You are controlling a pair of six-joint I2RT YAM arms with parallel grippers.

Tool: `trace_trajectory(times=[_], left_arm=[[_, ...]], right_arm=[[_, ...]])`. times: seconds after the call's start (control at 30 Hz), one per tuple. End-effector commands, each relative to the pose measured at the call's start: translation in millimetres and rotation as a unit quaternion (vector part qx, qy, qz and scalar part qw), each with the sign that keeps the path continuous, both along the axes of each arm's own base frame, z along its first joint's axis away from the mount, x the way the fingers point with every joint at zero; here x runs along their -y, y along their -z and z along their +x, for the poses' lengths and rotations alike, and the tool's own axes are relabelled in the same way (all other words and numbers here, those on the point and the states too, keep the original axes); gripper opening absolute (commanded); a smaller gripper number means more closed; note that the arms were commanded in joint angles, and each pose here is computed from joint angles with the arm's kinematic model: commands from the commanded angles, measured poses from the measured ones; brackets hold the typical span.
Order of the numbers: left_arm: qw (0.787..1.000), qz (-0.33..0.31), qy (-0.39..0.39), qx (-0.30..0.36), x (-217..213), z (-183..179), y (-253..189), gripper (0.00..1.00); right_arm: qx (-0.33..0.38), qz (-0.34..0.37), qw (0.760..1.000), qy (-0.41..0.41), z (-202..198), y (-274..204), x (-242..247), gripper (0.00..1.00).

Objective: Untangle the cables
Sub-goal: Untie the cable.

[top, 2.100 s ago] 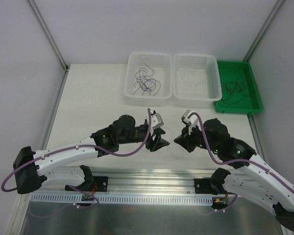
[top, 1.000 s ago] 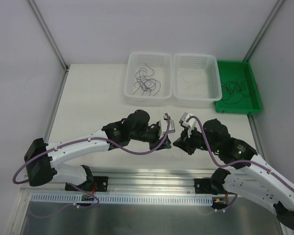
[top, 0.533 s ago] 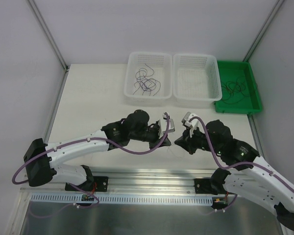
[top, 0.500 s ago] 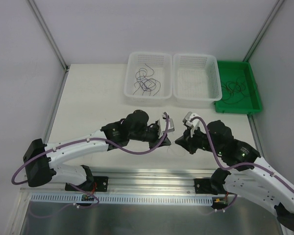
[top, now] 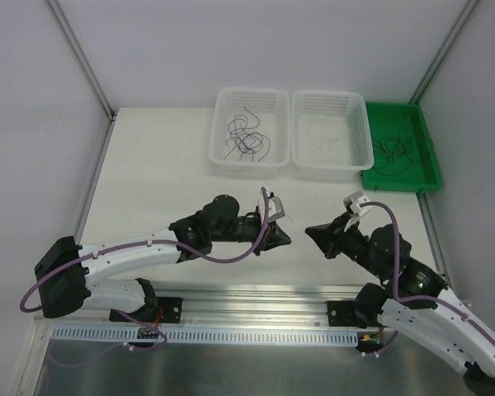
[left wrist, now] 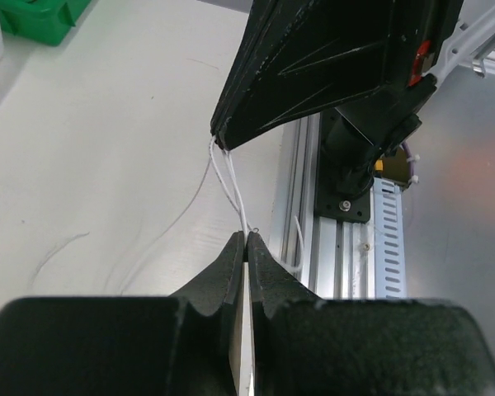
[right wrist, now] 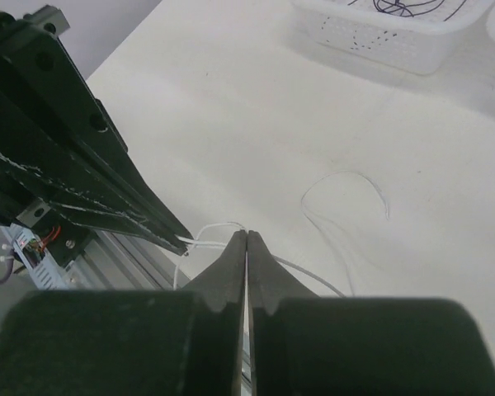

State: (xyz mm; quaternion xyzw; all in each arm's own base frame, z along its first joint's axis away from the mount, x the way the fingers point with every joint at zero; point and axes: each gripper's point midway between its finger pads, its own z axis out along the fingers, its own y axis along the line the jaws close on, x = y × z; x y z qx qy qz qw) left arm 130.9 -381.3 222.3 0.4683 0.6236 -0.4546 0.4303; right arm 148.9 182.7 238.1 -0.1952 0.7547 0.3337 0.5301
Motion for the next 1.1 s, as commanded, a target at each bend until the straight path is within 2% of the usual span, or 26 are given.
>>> trace_trajectory(times=[0.0, 0.17, 0.3, 0.37, 0.43, 0.53, 0.57, 0.6, 0.63, 0.77, 0.83, 0.87, 0.9, 0.93, 1.03, 1.07], left_arm=[[0.997, 0.011, 0.022, -0.069, 3.7, -16.8, 27.9, 0.0], [0.997, 0.02, -0.009, -0.074, 0.3, -10.2, 41.0, 0.0], [0.997, -0.011, -0.031, -0.071, -1.1, -4.9, 29.6, 0.0], [0.997, -0.019, -0.027, -0.072, 0.4, -5.8, 27.0, 0.0], [0.997, -0.016, -0.031, -0.064, -0.5, -3.6, 28.2, 0.0], [0.998, -0.002, -0.03, -0.046, -6.8, -3.6, 27.3, 0.0], [0.999, 0.0, -0.035, -0.038, -8.2, -1.4, 24.0, 0.0], [0.999, 0.009, -0.037, -0.031, -12.7, -1.1, 24.8, 0.0], [0.999, 0.01, -0.041, -0.026, -13.9, 0.6, 23.4, 0.0], [0.999, 0.013, -0.036, 0.008, -19.7, 1.4, 13.6, 0.0], [0.999, 0.027, -0.028, 0.017, -24.1, -0.9, 12.3, 0.09], [0.999, 0.027, -0.023, 0.03, -23.4, -0.2, 6.4, 0.23], [0.999, 0.031, -0.03, 0.032, -24.9, 2.3, 5.6, 0.29], [0.998, 0.036, -0.036, 0.032, -26.1, 4.4, 5.9, 0.32], [0.996, 0.054, -0.06, 0.021, -29.7, 11.6, 19.1, 0.41], [0.996, 0.059, -0.072, -0.003, -30.0, 11.6, 25.9, 0.43]], right_arm=[[0.023, 0.107, 0.988, 0.112, 24.2, -30.9, 21.6, 0.01], [0.004, 0.118, 0.979, 0.168, 27.7, -27.3, 42.0, 0.01], [-0.036, 0.141, 0.965, 0.217, 28.7, -6.7, 55.8, 0.01], [-0.036, 0.155, 0.966, 0.202, 28.5, -2.5, 48.2, 0.01], [-0.031, 0.132, 0.974, 0.181, 26.6, -2.9, 42.0, 0.01], [-0.025, 0.051, 0.989, 0.139, 21.5, -9.3, 34.6, 0.16], [-0.034, 0.023, 0.992, 0.119, 15.6, -4.3, 32.7, 0.13], [-0.032, 0.014, 0.993, 0.113, 14.9, -13.9, 32.1, 0.04], [-0.028, 0.0, 0.994, 0.102, 12.5, -14.5, 31.7, 0.01], [-0.013, -0.029, 0.999, 0.041, 1.2, -23.0, 22.1, 0.01], [-0.02, -0.054, 0.998, 0.018, -0.7, -24.0, 16.4, 0.01], [-0.034, -0.075, 0.996, 0.02, -1.9, -15.8, 19.4, 0.01], [-0.041, -0.097, 0.994, 0.023, 1.9, -13.5, 18.9, 0.01], [-0.057, -0.135, 0.989, 0.035, 3.0, -1.0, 27.4, 0.07], [-0.1, -0.189, 0.975, 0.052, 9.5, 26.4, 29.5, 0.2], [-0.11, -0.197, 0.973, 0.045, 9.1, 35.9, 25.8, 0.24]])
